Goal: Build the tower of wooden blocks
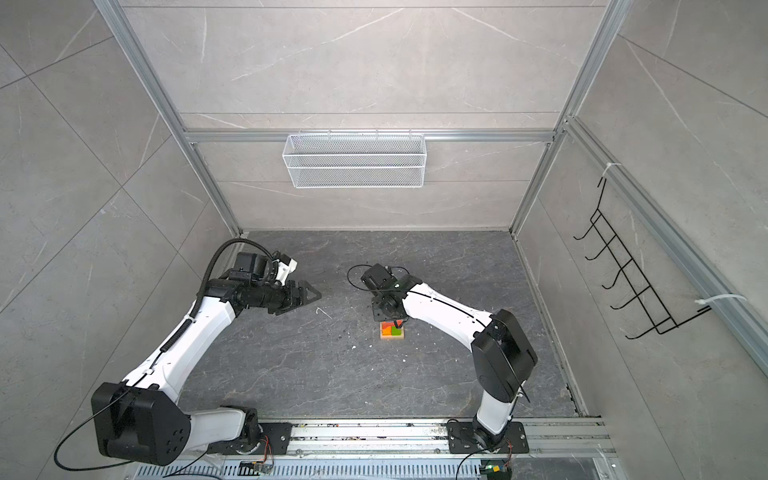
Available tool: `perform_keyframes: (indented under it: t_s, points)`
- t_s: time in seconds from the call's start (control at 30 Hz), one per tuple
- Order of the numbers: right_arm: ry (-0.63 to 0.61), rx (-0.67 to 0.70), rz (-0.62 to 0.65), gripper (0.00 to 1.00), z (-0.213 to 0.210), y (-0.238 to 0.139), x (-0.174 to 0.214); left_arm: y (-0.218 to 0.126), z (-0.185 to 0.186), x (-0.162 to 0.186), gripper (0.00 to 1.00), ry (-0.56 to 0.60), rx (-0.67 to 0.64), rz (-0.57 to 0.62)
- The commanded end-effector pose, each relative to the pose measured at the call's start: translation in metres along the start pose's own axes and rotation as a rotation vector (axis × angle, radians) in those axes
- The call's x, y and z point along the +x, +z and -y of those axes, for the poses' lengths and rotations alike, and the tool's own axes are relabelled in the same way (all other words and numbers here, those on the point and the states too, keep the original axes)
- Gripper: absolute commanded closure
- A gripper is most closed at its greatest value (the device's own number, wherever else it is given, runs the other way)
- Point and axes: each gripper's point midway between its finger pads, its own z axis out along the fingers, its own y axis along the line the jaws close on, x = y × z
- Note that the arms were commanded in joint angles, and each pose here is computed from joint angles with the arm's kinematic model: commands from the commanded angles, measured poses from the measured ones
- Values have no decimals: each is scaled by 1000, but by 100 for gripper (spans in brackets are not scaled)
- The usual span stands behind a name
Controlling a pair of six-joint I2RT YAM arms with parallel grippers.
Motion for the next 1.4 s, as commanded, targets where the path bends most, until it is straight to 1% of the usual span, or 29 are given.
perform_keyframes:
  t_s: [0.0,0.77,0.83,0.93,1.07,1.3,1.37]
  points:
    - [6,41,-39,89,9,9,10,-8,7,-4,17,45,19,33]
    - [29,32,-46,91,10,4,12,-7,5,-3,17,41,13,28]
    - [28,30,-47,87,9,4,13,-7,5,-3,17,40,12,29]
    - [30,23,-42,76,7,3,11,-6,5,-3,17,39,15,25]
    - [22,21,-26,65,7,-3,5,-6,5,-3,17,38,18,23]
    - [14,11,24,46,8,-22,-15,-5,5,-3,17,35,17,19]
    - [16,-12,31,43,8,-26,-23,-5,5,-3,17,36,17,20]
